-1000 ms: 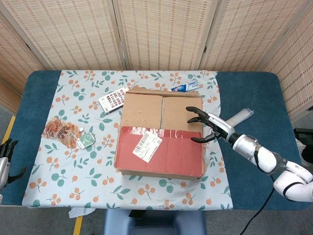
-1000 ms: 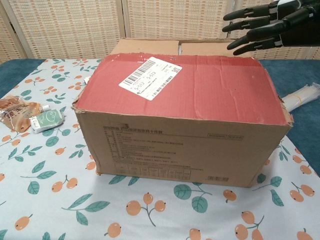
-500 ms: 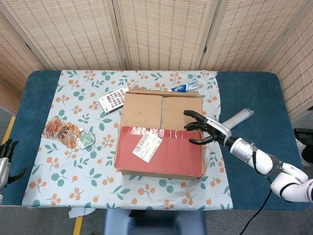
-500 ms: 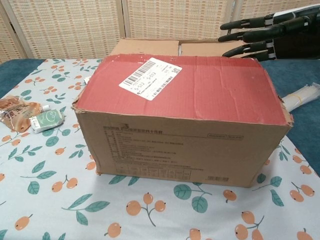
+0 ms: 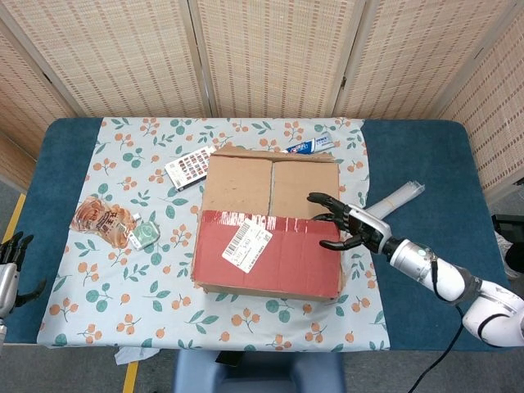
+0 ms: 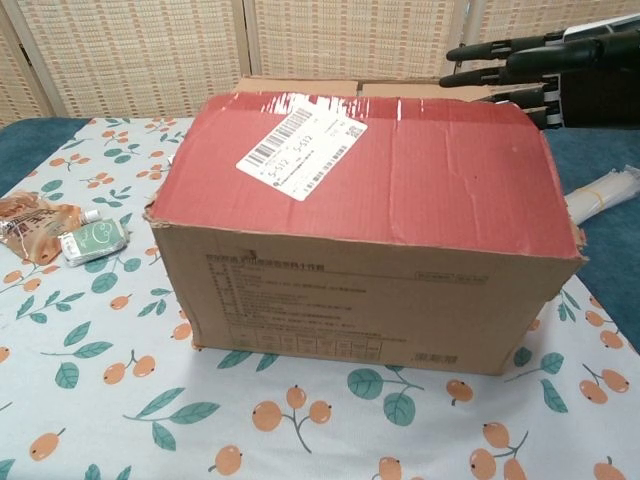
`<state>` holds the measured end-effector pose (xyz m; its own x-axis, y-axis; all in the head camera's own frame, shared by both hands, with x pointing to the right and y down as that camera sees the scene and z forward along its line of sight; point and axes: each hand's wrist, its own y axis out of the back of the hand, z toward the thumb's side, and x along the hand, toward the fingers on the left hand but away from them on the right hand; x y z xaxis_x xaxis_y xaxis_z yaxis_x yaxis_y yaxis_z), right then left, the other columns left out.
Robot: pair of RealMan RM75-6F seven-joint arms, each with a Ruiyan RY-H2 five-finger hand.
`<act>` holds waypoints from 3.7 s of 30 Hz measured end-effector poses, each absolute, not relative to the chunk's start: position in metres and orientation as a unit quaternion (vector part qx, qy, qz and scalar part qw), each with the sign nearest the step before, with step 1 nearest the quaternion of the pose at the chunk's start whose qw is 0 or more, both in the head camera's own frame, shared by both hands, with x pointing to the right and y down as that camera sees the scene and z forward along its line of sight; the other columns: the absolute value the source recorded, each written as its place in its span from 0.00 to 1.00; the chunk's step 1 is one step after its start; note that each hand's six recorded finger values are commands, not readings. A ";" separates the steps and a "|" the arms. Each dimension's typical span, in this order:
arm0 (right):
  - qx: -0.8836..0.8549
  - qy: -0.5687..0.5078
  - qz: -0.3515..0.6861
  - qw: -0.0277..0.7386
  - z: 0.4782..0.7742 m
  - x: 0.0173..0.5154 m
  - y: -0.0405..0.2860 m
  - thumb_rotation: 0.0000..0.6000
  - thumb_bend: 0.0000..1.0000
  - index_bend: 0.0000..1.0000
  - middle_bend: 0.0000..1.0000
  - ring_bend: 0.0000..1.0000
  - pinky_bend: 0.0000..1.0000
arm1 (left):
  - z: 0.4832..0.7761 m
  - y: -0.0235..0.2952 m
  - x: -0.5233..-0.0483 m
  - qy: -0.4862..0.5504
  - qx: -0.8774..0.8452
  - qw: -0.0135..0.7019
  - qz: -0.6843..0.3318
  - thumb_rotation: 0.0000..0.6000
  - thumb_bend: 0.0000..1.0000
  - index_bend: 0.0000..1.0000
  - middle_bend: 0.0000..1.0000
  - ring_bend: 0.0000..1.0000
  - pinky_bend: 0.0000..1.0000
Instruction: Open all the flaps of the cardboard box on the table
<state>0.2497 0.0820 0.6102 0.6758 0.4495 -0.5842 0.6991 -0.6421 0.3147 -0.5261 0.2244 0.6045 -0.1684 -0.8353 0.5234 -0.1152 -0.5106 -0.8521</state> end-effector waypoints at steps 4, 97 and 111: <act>0.876 0.325 -0.227 0.273 0.600 0.255 0.090 1.00 0.30 0.05 0.04 0.23 0.21 | 0.604 0.224 -0.524 0.407 -0.583 0.281 -0.645 1.00 0.41 0.00 0.00 0.00 0.00; 0.771 0.080 -0.365 -0.516 0.597 0.077 0.042 0.28 0.52 0.70 0.06 0.00 0.00 | 0.579 0.228 -0.519 0.437 -0.600 0.296 -0.600 1.00 0.58 0.00 0.00 0.00 0.00; 0.771 0.059 -0.383 -0.506 0.633 0.069 0.041 0.28 0.52 0.69 0.05 0.00 0.00 | 0.572 0.228 -0.523 0.449 -0.600 0.296 -0.592 1.00 0.58 0.00 0.00 0.00 0.00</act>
<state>0.0694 0.0413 0.6329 0.7000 0.4778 -0.5307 -0.2963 -0.4819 -0.8246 -0.5227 0.2281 0.5722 -0.1035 -0.8893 0.4455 -0.1881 -0.4223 -0.8867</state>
